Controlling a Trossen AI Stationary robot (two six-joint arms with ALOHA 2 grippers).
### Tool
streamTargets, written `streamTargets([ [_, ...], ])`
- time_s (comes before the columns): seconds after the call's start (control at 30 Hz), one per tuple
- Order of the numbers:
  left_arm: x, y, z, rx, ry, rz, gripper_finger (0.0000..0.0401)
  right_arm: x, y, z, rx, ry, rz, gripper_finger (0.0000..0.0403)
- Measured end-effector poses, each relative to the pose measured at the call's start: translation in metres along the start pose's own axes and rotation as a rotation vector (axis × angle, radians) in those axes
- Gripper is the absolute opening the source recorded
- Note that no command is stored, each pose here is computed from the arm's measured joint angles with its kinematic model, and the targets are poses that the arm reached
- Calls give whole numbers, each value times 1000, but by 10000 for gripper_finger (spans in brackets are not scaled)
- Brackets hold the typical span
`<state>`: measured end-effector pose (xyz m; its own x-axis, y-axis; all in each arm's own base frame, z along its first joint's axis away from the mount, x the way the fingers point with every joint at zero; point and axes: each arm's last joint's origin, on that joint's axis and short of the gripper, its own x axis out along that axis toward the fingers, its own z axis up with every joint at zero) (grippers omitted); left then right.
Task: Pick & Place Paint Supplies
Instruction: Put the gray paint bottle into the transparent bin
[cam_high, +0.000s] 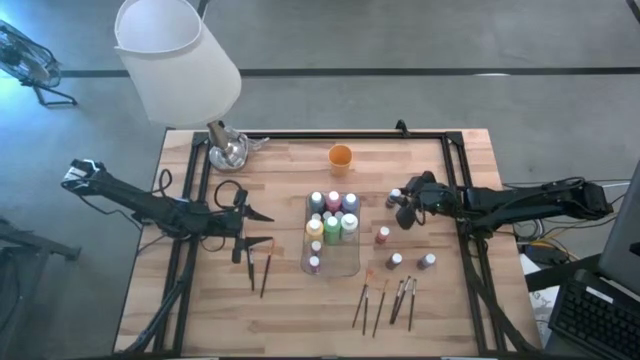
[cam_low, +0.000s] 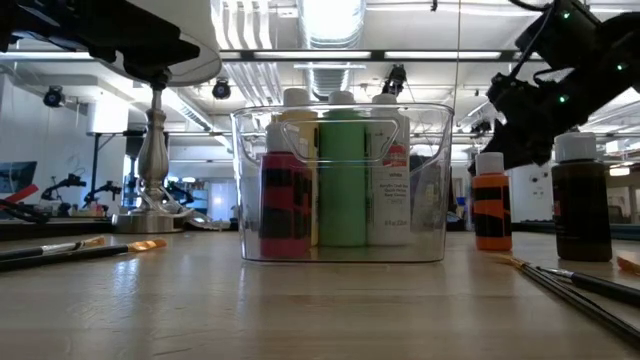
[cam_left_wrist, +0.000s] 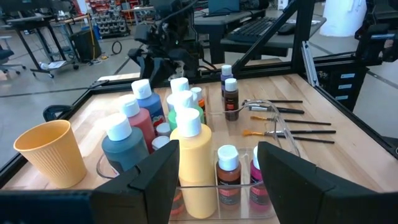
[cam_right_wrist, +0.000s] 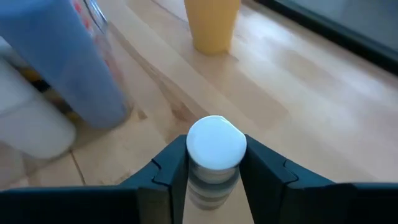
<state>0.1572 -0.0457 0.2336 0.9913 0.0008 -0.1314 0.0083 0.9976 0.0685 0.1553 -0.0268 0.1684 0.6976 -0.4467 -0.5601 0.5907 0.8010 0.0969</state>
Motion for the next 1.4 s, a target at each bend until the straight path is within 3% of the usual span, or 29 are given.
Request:
streamTargets([
  [0.57, 0, 0, 0, 0, 0, 0, 222, -51, 50, 69, -107, -123, 284, 112],
  [0.93, 0, 0, 0, 0, 0, 0, 222, -90, 94, 80, -165, -189, 537, 111],
  [1.4, 0, 0, 0, 0, 1, 0, 222, -82, 185, 77, -297, -119, 529, 116],
])
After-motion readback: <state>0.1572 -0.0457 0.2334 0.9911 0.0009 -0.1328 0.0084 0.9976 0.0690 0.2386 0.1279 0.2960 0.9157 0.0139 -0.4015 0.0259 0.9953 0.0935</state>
